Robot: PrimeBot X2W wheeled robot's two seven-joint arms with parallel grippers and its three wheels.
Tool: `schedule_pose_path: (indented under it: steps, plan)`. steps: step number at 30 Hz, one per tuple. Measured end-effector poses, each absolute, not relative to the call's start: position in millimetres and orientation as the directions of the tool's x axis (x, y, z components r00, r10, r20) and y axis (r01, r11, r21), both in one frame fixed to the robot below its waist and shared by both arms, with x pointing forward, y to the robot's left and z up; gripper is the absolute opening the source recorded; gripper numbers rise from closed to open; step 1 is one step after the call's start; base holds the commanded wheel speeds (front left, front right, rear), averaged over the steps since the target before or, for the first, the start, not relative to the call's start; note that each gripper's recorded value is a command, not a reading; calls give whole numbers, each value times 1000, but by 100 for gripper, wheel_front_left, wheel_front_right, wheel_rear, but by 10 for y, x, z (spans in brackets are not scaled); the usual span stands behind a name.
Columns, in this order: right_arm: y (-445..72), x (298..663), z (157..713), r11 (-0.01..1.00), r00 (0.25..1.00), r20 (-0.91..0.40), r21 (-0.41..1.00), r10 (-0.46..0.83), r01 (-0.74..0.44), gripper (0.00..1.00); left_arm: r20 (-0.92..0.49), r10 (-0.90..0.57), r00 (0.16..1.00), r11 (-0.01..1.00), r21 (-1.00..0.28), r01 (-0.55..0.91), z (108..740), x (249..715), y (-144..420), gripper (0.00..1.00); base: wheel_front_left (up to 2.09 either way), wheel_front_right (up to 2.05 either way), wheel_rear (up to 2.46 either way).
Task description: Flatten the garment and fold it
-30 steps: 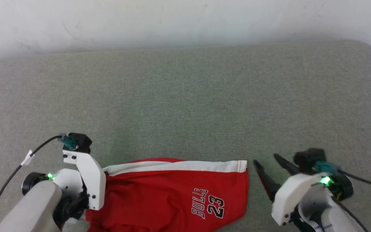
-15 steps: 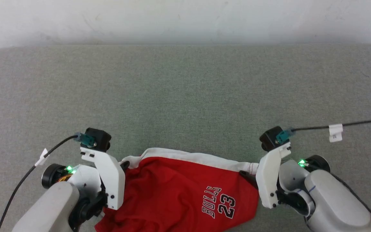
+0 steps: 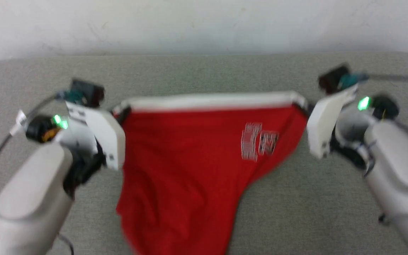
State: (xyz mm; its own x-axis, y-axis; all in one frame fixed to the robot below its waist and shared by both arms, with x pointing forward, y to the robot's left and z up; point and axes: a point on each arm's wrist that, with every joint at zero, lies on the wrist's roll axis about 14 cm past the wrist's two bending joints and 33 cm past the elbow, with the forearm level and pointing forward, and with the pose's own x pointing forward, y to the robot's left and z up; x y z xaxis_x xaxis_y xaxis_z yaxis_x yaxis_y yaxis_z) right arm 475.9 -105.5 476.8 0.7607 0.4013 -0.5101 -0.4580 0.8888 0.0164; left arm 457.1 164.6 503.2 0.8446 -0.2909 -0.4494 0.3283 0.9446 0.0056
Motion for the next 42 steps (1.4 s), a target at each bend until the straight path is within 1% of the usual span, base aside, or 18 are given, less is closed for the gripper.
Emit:
schedule_pose_path:
  steps: [2,4,7,10,14,17,19,22,25,28,31,34,38,42]
  plan:
    - [-1121,5009,5145,902,833,-398,-29,384,-430,0,-358,-277,892,951,33,308,5301,4817,1658,0,0,0,0]
    - [-1196,5223,5485,916,886,-289,-63,363,-396,0,-259,-271,927,953,61,296,5578,5046,1623,0,0,0,0]
    - [-1264,5479,5987,931,933,-123,-97,339,-352,0,-111,-252,961,961,87,262,6002,5366,1589,0,0,0,0]
    - [-1303,5662,6490,941,946,50,-127,322,-313,0,48,-222,974,970,115,216,6461,5627,1582,0,0,0,0]
    - [-1370,5807,7089,951,920,257,-168,297,-260,0,226,-198,954,975,143,169,6988,5856,1536,0,0,0,0]
    - [-1348,5877,7286,952,900,322,-178,296,-249,0,296,-188,936,977,152,148,7183,5977,1514,0,0,0,0]
    - [-1320,5925,7279,951,897,326,-183,299,-250,0,309,-178,934,980,147,138,7176,6047,1519,0,0,0,0]
    - [-1257,5986,7071,947,907,286,-178,309,-267,0,272,-172,947,981,134,139,6934,6123,1507,0,0,0,0]
    - [-1167,6007,6740,940,919,218,-168,328,-296,0,198,-172,965,982,110,152,6561,6148,1492,0,0,0,0]
    - [-1088,5951,6264,933,929,122,-144,349,-331,0,96,-164,982,984,81,157,6055,6088,1516,0,0,0,0]
    - [-1022,5817,5795,924,929,31,-112,370,-364,0,2,-152,988,988,39,152,5576,5958,1541,0,0,0,0]
    - [-1005,5632,5462,922,925,-20,-65,380,-381,0,-71,-136,988,991,-3,136,5195,5764,1569,0,0,0,0]
    - [-1025,5336,5149,918,917,-59,-20,395,-396,0,-152,-130,980,991,-51,124,4774,5421,1582,0,0,0,0]
    - [-1068,4977,4911,912,908,-91,15,409,-410,0,-183,-145,972,988,-84,132,4539,5036,1533,0,0,0,0]
